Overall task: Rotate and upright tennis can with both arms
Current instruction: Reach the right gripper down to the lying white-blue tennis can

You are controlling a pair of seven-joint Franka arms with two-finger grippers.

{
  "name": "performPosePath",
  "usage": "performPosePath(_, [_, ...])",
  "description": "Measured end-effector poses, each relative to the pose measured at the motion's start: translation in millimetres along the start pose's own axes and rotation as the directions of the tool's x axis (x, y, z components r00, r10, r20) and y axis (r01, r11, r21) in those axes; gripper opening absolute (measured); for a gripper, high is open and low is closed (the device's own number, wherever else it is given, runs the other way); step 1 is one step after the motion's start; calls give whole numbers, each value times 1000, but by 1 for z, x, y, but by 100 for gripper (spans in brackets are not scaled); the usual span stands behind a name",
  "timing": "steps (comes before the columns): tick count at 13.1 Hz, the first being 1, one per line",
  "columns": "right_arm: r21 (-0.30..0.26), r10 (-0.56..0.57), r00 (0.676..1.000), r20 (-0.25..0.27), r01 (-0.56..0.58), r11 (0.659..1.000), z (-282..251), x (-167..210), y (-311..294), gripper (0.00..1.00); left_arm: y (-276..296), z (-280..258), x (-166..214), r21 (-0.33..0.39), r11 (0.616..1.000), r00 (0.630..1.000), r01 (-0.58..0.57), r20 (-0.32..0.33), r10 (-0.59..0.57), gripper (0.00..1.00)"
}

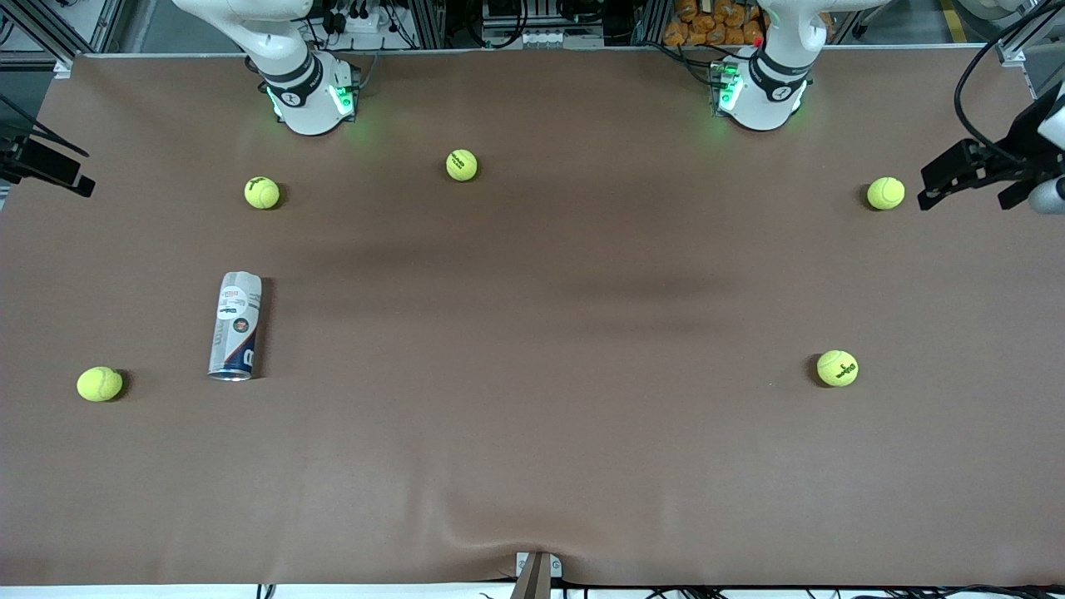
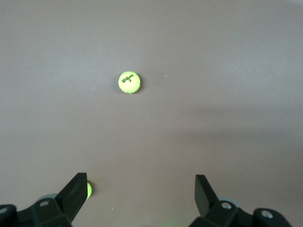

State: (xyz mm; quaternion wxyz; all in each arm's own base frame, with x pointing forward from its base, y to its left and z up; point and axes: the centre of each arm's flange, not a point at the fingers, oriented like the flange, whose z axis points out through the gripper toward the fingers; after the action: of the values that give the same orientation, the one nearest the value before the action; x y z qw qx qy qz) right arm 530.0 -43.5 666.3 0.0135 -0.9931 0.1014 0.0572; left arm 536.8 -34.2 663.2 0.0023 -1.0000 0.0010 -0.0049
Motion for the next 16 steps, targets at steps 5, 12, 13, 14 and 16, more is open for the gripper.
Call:
performPosePath(5, [0, -92, 996, 0, 92, 996, 0, 0, 1, 100, -1, 0, -2, 1, 1000, 1000, 2, 16, -2, 100])
performPosePath(12, [-7, -159, 978, 131, 161, 987, 69, 42, -38, 100, 0, 1, -2, 1, 1000, 1000, -1, 22, 1, 100])
performPosePath(13, [-3, -168, 973, 156, 170, 985, 83, 49, -45, 100, 1, 1, -2, 1, 1000, 1000, -1, 22, 1, 100])
performPosePath(14, [15, -175, 967, 185, 176, 984, 99, 56, -51, 100, 1, 1, -2, 1, 1000, 1000, -2, 22, 2, 100])
performPosePath(16, [51, -200, 945, 260, 194, 980, 141, 71, -71, 100, 1, 2, -2, 1, 1000, 1000, -2, 23, 2, 100])
